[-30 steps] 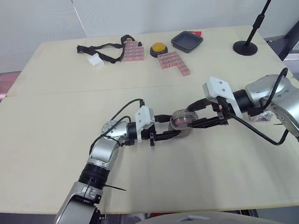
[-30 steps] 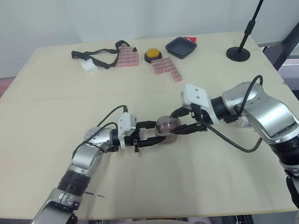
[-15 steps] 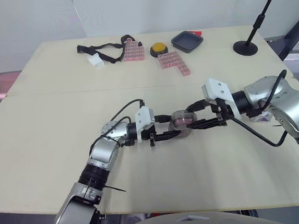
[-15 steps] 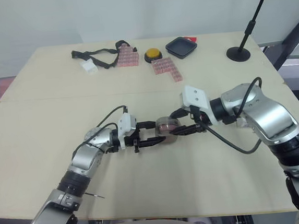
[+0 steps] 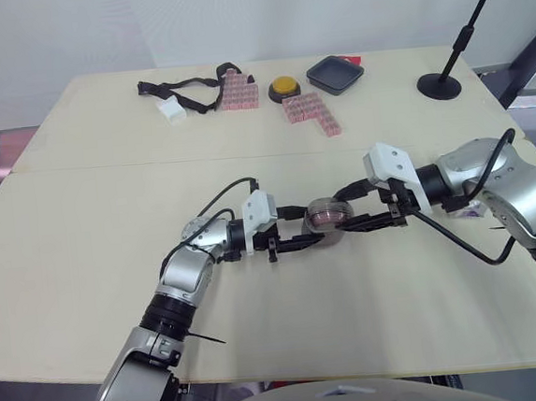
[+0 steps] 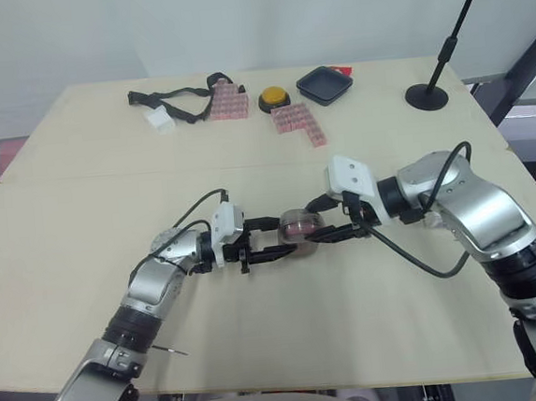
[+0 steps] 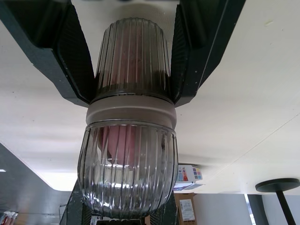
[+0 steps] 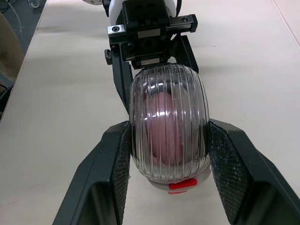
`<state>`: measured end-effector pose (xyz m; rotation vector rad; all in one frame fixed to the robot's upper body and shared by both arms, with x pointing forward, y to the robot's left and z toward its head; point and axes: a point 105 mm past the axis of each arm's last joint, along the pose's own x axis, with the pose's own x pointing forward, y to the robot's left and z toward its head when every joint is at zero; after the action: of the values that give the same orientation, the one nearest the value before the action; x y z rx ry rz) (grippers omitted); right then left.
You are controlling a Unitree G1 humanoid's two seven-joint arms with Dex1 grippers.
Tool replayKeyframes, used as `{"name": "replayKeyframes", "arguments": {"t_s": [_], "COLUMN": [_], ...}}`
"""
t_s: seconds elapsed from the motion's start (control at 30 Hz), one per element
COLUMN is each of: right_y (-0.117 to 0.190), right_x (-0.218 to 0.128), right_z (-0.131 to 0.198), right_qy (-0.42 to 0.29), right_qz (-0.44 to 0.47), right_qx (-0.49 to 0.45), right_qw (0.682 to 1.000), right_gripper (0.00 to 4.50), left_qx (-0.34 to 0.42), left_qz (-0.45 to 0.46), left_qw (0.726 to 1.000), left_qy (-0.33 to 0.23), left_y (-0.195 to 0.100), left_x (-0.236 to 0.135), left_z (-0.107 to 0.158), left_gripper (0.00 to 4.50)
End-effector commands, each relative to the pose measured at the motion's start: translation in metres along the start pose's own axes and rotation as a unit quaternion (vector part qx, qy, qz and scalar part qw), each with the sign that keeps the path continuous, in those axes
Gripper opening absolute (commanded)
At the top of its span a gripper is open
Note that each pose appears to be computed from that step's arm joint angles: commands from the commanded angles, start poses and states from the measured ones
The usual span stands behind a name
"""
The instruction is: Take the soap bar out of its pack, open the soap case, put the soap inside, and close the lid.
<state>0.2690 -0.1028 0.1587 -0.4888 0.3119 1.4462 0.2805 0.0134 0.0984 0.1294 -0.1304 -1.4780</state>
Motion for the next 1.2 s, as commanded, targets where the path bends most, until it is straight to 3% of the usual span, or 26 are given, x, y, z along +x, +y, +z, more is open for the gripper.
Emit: {"name": "replayKeyframes", "arguments": {"t_s": [0.03, 0.93, 0.97, 1.03, 1.2], "right_y": [0.003, -0.006, -0.007, -0.008, -0.006], "right_x": [0.007, 0.000, 0.000, 0.000, 0.000], "right_z": [-0.013, -0.018, -0.017, -0.016, -0.015], "right_qy": [0.022, 0.041, 0.041, 0.040, 0.042], "right_qz": [0.013, 0.015, 0.012, 0.011, 0.013], "right_qx": [0.017, -0.008, -0.010, -0.012, -0.011], "right_qw": [1.000, 0.999, 0.999, 0.999, 0.999], "right_gripper": [1.96, 1.96, 2.97, 3.53, 3.53], "left_qx": [0.014, 0.013, 0.013, 0.013, 0.014], "left_qz": [0.001, 0.003, 0.002, 0.001, 0.000], "left_qw": [1.000, 1.000, 1.000, 1.000, 1.000], "left_qy": [0.000, 0.001, 0.001, 0.001, 0.002], "left_y": [0.002, 0.001, 0.001, 0.001, 0.001], "left_x": [-0.001, -0.002, -0.002, -0.002, -0.002], "left_z": [0.006, 0.004, 0.004, 0.004, 0.004], "left_gripper": [1.87, 1.87, 1.87, 1.87, 1.87]}}
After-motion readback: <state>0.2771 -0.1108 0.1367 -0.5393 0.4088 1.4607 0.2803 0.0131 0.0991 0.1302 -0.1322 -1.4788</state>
